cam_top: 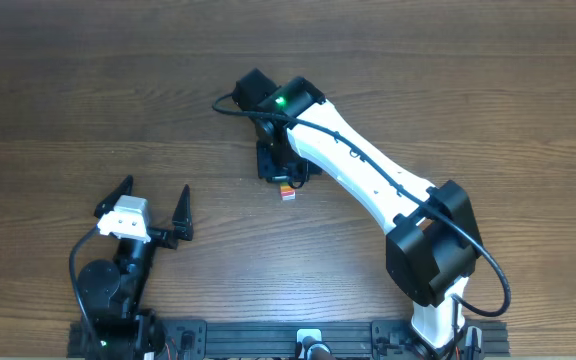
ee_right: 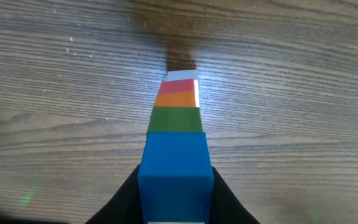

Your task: Stack Cubes

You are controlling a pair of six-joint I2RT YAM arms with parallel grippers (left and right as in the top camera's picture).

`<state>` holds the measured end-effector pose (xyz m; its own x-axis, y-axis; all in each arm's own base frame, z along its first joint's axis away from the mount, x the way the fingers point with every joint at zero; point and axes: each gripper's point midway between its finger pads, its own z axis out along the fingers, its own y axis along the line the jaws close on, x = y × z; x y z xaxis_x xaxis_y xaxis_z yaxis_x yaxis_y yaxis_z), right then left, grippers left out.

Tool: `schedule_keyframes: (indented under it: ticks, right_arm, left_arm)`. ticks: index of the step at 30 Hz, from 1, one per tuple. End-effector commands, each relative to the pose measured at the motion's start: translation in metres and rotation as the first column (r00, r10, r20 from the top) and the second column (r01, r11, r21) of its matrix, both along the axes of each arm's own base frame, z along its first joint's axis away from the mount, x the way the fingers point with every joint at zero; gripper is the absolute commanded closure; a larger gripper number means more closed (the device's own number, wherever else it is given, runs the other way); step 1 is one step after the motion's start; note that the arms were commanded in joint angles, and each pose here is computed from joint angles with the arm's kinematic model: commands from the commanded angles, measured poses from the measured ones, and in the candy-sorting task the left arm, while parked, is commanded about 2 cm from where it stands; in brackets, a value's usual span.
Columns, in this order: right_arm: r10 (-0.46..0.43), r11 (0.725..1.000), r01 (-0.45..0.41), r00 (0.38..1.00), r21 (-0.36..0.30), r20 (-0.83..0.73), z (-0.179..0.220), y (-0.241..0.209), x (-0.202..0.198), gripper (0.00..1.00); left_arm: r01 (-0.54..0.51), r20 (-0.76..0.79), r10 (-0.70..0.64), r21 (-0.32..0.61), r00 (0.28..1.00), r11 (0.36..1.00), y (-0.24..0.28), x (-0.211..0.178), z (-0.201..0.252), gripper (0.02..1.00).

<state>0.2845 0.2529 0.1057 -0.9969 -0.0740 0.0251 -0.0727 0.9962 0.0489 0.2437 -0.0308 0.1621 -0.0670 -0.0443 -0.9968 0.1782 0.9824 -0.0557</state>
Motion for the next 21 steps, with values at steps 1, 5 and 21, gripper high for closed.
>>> schedule_keyframes:
  ticks: [1,5,21]
  right_arm:
    - [-0.004,1.0,0.004,1.0,0.026,0.011,0.0092,0.0025,-0.0042,0.873]
    - [-0.004,1.0,0.004,1.0,0.027,0.011,0.0092,0.0028,-0.0041,0.829]
    - [-0.004,0.999,0.003,1.0,0.043,0.025,0.0094,0.0063,-0.0004,0.038]
  left_arm:
    - [0.008,0.002,-0.008,0.014,1.0,1.0,-0.0014,-0.0003,-0.0015,0.02]
    - [0.008,0.002,-0.008,0.014,1.0,1.0,-0.0014,-0.0003,-0.0015,0.023]
    - [0.008,0.002,-0.008,0.014,1.0,1.0,-0.0014,-0.0003,-0.0015,0.02]
